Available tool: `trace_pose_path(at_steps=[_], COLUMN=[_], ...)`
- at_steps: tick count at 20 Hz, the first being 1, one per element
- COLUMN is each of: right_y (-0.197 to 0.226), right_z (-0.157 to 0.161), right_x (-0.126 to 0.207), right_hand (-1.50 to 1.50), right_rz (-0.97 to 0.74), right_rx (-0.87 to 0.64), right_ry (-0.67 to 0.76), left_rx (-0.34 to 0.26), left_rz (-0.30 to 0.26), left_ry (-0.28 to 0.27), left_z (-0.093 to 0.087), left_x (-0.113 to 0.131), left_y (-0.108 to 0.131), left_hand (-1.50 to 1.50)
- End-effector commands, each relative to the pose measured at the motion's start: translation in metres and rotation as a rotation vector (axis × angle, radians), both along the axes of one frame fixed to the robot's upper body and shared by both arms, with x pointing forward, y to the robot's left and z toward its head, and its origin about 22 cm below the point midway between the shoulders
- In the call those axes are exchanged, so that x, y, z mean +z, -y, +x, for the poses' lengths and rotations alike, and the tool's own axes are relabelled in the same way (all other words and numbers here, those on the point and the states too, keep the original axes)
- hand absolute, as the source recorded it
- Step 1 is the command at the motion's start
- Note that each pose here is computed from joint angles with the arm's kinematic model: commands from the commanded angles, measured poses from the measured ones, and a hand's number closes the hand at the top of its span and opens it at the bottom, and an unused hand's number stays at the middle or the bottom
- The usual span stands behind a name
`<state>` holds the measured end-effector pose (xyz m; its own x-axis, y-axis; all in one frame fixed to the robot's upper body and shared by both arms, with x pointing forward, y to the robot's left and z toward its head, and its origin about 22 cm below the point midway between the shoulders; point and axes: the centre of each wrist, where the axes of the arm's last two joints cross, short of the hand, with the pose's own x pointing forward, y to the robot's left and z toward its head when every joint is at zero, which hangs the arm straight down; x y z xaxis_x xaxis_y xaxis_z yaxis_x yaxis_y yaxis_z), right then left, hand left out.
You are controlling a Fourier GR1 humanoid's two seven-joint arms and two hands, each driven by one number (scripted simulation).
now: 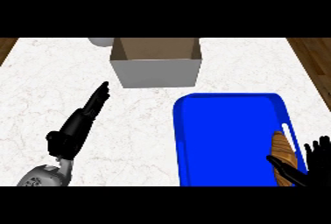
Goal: Pick the croissant from the tray and place it in the cardboard box
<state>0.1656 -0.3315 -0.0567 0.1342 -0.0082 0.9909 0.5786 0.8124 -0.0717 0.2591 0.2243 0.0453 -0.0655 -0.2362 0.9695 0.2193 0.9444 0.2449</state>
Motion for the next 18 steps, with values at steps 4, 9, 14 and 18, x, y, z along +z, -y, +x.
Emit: trace_pose_path(at_steps=[4,9,14,18], right_y=[0.007,0.049,0.043,0.052], right_z=[-0.099,-0.139,-0.137,-0.128], right_x=[0.021,0.093,0.139,0.151], right_hand=[-1.5,-1.5,-1.5,-1.5], right_rz=[-0.277,-0.255,-0.12,-0.078], right_rx=[-0.072,0.053,0.211,0.234], right_ry=[-0.209,-0.286,-0.314,-0.32], left_rx=[-0.036,-0.045,-0.064,-0.079], left_rz=[0.027,0.007,0.011,0.002], left_ry=[-0.009,-0.004,-0.007,-0.008], left_z=[0.008,0.011,0.021,0.012], left_x=[0.008,0.007,-0.002,-0.023], left_y=[0.006,0.002,0.012,0.01], left_hand=[0.0,0.0,0.0,0.0])
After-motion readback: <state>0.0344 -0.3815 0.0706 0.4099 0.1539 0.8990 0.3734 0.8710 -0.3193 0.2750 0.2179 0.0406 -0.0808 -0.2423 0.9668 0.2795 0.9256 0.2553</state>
